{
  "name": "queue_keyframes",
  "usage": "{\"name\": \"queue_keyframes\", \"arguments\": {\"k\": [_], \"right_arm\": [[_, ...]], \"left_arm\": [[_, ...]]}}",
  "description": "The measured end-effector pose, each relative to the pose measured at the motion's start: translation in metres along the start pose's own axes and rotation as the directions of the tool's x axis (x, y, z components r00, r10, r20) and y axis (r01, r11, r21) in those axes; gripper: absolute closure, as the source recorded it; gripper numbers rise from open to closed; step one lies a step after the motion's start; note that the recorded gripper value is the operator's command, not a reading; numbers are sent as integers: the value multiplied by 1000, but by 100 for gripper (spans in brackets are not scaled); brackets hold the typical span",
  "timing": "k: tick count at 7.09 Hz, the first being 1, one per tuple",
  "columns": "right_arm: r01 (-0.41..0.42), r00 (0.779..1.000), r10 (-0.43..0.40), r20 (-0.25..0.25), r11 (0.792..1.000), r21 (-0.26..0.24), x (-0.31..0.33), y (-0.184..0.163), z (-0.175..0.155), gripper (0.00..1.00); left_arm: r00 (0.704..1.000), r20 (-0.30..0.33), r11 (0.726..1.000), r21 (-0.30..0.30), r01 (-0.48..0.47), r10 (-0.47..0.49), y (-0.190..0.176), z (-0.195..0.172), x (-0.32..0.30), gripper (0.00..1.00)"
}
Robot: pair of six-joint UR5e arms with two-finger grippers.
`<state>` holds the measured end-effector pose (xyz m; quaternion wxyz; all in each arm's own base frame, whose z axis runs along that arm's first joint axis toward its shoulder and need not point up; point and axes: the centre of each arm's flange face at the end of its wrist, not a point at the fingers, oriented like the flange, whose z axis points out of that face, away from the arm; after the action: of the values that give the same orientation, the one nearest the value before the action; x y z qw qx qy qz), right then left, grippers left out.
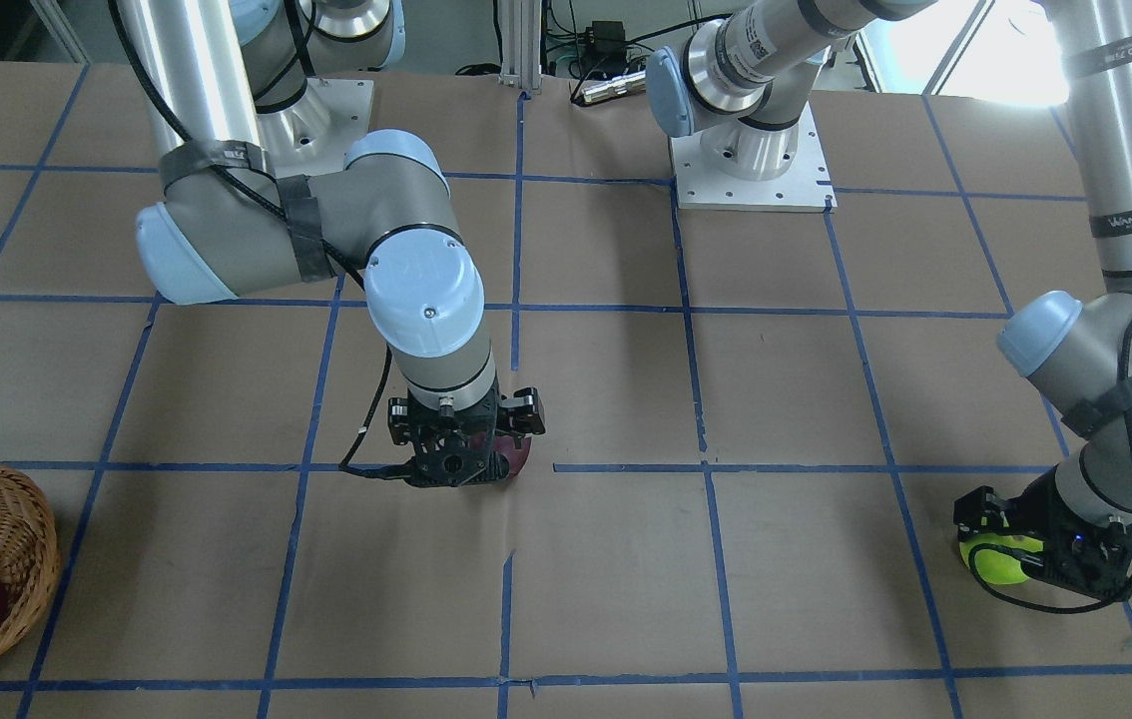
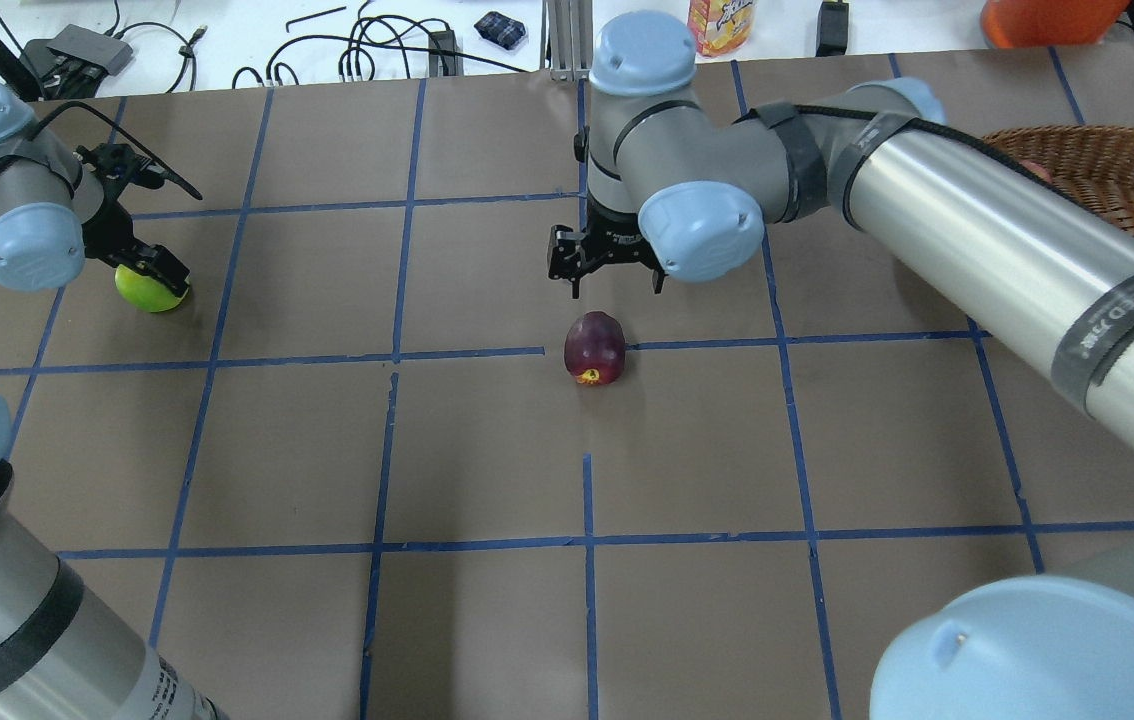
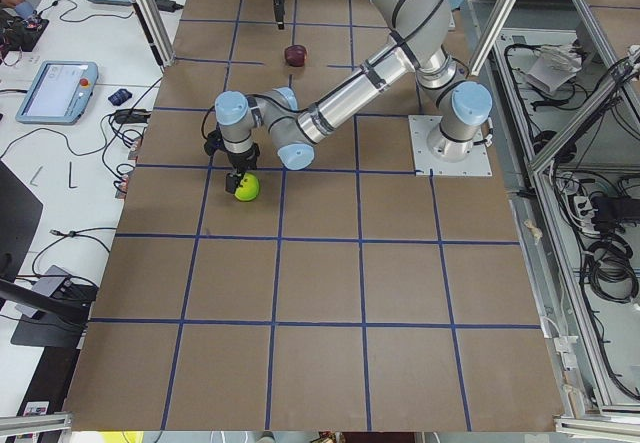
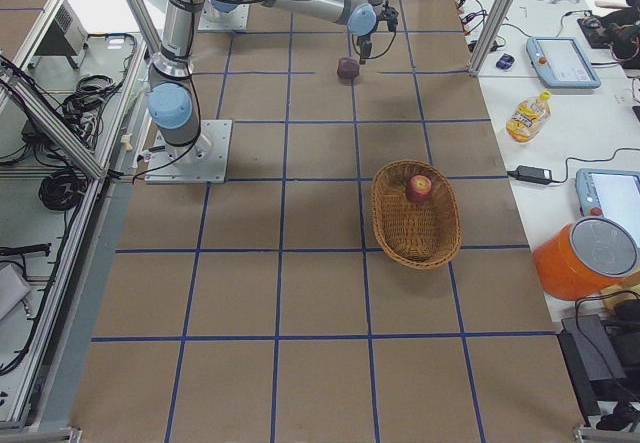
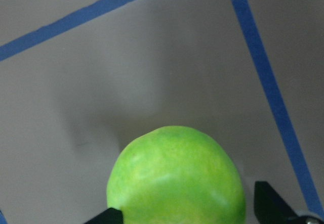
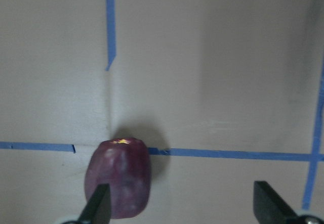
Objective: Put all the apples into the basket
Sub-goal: 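Grasp the purple apple with right while left grasps the green apple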
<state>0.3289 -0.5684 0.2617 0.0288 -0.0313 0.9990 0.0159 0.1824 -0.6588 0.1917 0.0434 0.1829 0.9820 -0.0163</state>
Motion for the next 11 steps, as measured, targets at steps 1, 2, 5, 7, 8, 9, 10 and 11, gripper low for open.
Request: {"name": "queue_keyframes", "arguments": {"k": [1, 2, 5, 7, 8, 9, 10, 11], "right_arm": [[6, 1000, -6, 3, 1000, 6, -3, 12, 21, 0], [10, 1000, -10, 8, 1000, 12, -3, 22, 39, 0], [19, 999, -18, 46, 1000, -13, -3, 32, 76, 56], [37, 998, -37, 50, 999, -4, -3, 31, 76, 100], [35, 998, -35, 54, 999, 15, 0, 25, 66, 100], [13, 998, -16, 61, 999, 51, 11, 13, 42, 100], [-21, 998, 15, 56, 995, 94, 45, -5, 13, 100], [-52, 998, 47, 42, 990, 133, 105, -24, -14, 100]], "left_arm": [[1000, 13, 1000, 4, -2, 2, -1, 0, -6, 0], [1000, 15, 1000, 5, -3, 3, -1, 1, -7, 13], [1000, 5, 1000, 2, -11, 11, -3, 2, -2, 88], [1000, -2, 1000, -3, -29, 29, -32, -31, 39, 88], [999, -35, 1000, -6, -11, 10, -51, -53, 89, 88], [995, -93, 1000, 4, 22, -21, -64, -71, 145, 88], [986, -158, 998, 11, 57, -55, -70, -79, 197, 88], [974, -204, 995, 8, 101, -98, -78, -83, 250, 88]]}}
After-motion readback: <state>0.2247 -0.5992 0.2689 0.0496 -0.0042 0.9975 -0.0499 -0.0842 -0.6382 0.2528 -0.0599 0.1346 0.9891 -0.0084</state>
